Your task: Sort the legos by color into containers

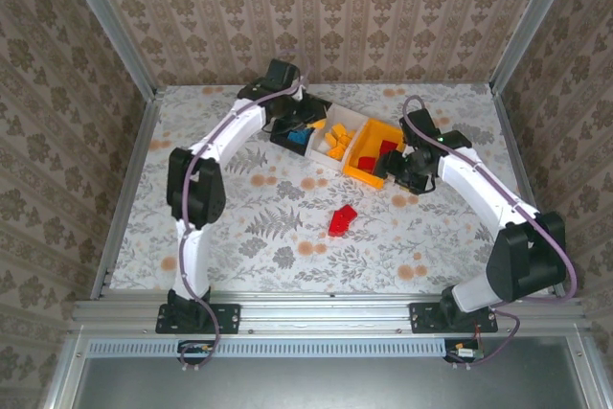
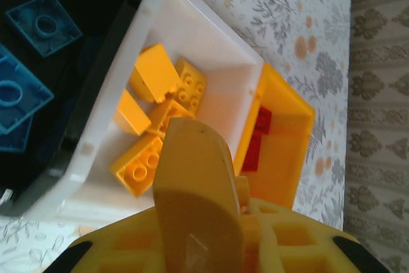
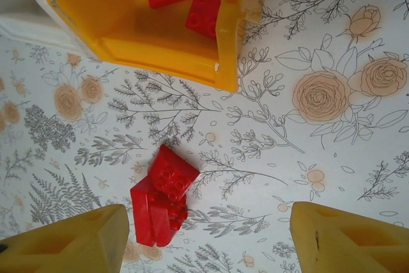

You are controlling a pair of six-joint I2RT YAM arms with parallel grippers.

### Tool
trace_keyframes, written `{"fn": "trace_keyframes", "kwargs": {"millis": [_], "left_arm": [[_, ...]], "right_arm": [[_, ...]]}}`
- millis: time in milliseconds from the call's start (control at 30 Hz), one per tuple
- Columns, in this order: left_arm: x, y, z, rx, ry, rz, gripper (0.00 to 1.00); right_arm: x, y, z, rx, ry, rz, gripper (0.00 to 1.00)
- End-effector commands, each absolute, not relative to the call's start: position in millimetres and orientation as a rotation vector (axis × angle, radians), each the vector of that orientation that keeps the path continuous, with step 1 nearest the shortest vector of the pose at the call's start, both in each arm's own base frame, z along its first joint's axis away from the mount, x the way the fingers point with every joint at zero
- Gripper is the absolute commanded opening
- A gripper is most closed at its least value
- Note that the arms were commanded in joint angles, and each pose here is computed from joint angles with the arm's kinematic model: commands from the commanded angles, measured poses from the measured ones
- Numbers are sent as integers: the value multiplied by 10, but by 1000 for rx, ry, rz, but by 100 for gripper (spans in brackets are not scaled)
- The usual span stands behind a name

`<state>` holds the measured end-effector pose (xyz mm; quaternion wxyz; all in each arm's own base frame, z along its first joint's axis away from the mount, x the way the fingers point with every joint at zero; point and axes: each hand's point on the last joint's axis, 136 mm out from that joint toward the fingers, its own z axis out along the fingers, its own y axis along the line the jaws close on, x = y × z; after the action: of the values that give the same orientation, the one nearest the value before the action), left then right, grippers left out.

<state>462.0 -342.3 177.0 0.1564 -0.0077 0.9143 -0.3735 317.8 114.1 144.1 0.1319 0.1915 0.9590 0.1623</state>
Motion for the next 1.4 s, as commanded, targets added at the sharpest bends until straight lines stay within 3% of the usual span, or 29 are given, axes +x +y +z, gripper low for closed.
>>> {"fn": "trace_keyframes", "kwargs": {"millis": [0, 533, 800, 1133, 1367], "left_arm": [[4650, -3474, 1693, -88, 2673, -1031, 20], [4622, -3660, 1320, -10, 2778, -927, 22], [4589, -3657, 1211, -4, 2809, -890, 29], [4576, -3613, 1361, 52, 2777, -844, 57], [4534, -3526, 1582, 127, 2737, -781, 64]], "right_arm": [[3125, 1131, 1529, 549, 2770, 494, 68], [2971, 1064, 1414, 556, 2809, 459, 69], [2974, 1060, 1393, 545, 2822, 450, 69], [3007, 1119, 1316, 542, 2851, 476, 69], [2951, 1177, 1174, 529, 2919, 493, 69]]}}
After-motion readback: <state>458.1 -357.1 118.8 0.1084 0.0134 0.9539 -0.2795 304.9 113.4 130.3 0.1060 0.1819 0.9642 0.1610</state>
